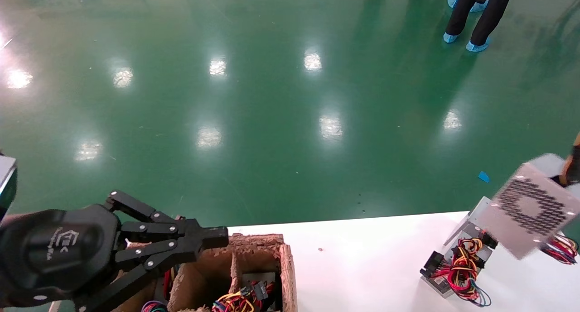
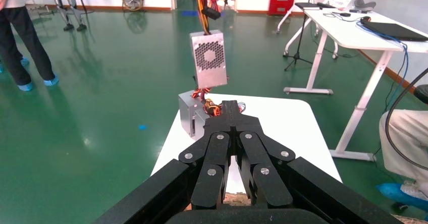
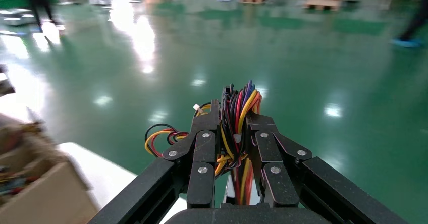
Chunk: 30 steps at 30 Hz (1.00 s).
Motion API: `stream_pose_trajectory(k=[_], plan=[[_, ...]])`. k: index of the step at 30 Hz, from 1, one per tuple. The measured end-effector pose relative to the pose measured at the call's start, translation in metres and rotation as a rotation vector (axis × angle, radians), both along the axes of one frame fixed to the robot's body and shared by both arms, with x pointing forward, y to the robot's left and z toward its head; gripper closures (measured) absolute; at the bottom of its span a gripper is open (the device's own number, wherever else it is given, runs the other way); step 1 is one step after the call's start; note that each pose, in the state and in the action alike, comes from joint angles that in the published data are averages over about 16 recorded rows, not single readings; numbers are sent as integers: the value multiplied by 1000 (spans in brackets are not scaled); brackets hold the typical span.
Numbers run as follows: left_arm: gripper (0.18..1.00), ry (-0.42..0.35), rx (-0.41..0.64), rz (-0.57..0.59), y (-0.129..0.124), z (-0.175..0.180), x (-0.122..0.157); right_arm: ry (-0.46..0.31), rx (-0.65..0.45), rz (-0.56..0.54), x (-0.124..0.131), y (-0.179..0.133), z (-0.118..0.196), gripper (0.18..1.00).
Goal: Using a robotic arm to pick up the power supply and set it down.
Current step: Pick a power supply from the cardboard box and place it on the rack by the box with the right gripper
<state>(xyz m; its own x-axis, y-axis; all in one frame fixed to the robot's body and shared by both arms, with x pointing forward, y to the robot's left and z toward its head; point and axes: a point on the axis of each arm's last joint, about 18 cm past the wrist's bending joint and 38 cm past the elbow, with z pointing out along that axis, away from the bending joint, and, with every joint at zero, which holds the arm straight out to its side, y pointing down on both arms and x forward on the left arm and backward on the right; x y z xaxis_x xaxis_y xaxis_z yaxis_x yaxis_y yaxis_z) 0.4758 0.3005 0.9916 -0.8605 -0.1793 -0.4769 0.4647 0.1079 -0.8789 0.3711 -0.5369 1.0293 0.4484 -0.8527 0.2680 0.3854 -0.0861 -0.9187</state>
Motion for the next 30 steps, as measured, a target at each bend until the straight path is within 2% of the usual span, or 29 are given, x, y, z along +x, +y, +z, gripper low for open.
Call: stream_pose_trajectory(k=[16,30], plan=[[993,0,0,0,0,0,0,-11,40,-292,-15,-60,-9,919],[993,0,0,0,0,0,0,79,70,-392,-4,-80,-43,919]])
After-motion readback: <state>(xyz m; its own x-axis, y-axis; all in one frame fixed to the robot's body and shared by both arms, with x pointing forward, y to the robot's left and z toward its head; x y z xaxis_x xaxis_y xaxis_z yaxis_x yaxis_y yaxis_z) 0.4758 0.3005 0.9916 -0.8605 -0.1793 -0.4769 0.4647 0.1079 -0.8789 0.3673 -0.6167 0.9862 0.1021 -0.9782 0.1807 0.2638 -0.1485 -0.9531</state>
